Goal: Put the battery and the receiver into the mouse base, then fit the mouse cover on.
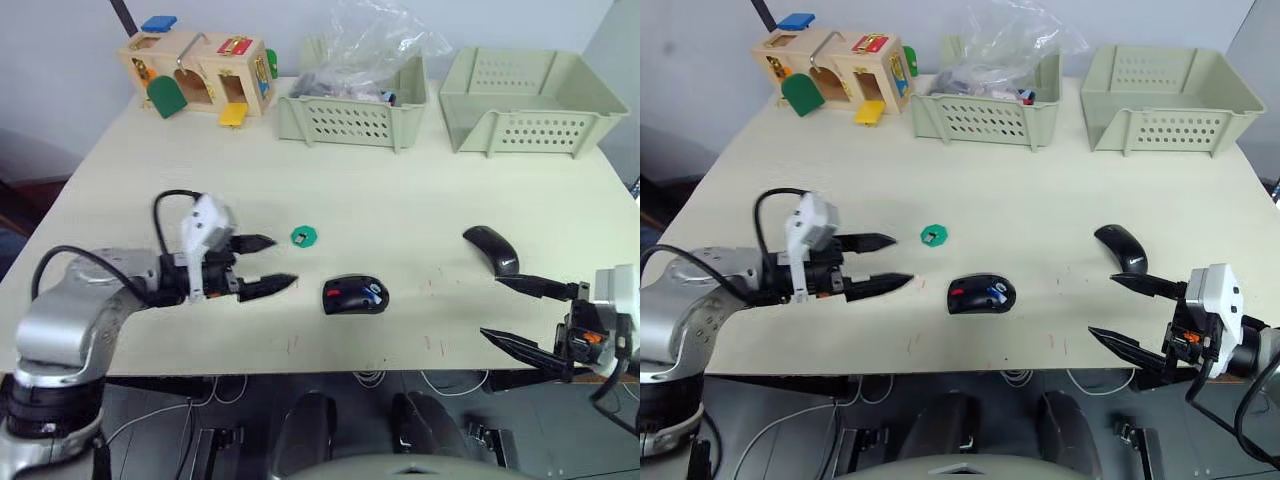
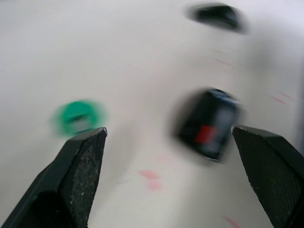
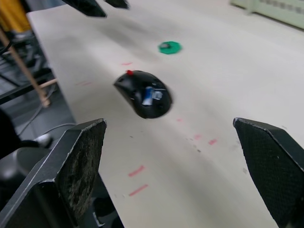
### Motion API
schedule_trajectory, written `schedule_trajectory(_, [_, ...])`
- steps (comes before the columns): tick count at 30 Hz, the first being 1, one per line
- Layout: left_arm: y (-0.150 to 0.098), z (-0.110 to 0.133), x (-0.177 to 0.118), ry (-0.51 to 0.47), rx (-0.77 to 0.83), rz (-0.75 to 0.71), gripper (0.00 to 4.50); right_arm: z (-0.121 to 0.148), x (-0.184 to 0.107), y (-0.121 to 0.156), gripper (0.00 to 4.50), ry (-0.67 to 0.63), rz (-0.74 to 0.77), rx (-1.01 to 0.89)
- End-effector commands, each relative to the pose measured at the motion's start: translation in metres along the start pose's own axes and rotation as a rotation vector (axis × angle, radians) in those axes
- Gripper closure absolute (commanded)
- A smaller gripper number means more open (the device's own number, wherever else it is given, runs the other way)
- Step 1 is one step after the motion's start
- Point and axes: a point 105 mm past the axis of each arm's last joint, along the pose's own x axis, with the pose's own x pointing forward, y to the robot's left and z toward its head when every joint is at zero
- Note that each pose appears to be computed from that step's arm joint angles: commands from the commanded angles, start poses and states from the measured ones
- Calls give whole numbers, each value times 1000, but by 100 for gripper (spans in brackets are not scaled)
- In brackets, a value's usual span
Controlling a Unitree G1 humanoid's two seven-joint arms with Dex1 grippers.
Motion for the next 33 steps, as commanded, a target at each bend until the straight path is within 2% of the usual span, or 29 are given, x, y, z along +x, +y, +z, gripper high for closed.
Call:
schedule_trajectory(1, [19,5,3,-60,-18,146,4,13,3,1,0,-45,-9,-53])
schedule_trajectory(3, [23,3,12,-77,-27,178,4,13,6,1,0,-51,-4,-56])
schedule_trajectory(4, [22,3,19,-82,-34,182,53,14,8,1,0,-56,-1,-57])
schedule_trajectory(5, [23,3,22,-86,-41,186,76,14,10,2,0,-60,1,-58])
schedule_trajectory(8, [18,3,36,-94,-43,183,203,17,14,0,0,-78,-1,-64])
schedule_trajectory(9, [19,0,40,-84,-32,193,217,17,15,0,0,-84,-3,-62])
schedule_trajectory(13, [18,1,49,-80,-7,192,217,18,21,2,0,-95,1,-57])
schedule_trajectory(17, [16,0,70,-48,31,216,217,18,23,4,0,-98,5,-62])
schedule_trajectory(28, [17,-12,82,7,21,222,217,15,30,6,0,-116,-8,-53])
schedule_trajectory(29, [16,-14,83,10,15,219,259,15,30,7,0,-118,-10,-51])
schedule_trajectory(31, [17,-18,82,23,12,220,286,15,31,8,0,-119,-10,-49])
schedule_trajectory(32, [18,-19,82,28,13,219,332,15,31,8,0,-119,-11,-48])
schedule_trajectory(33, [19,-20,82,29,13,220,332,15,31,8,0,-120,-12,-47])
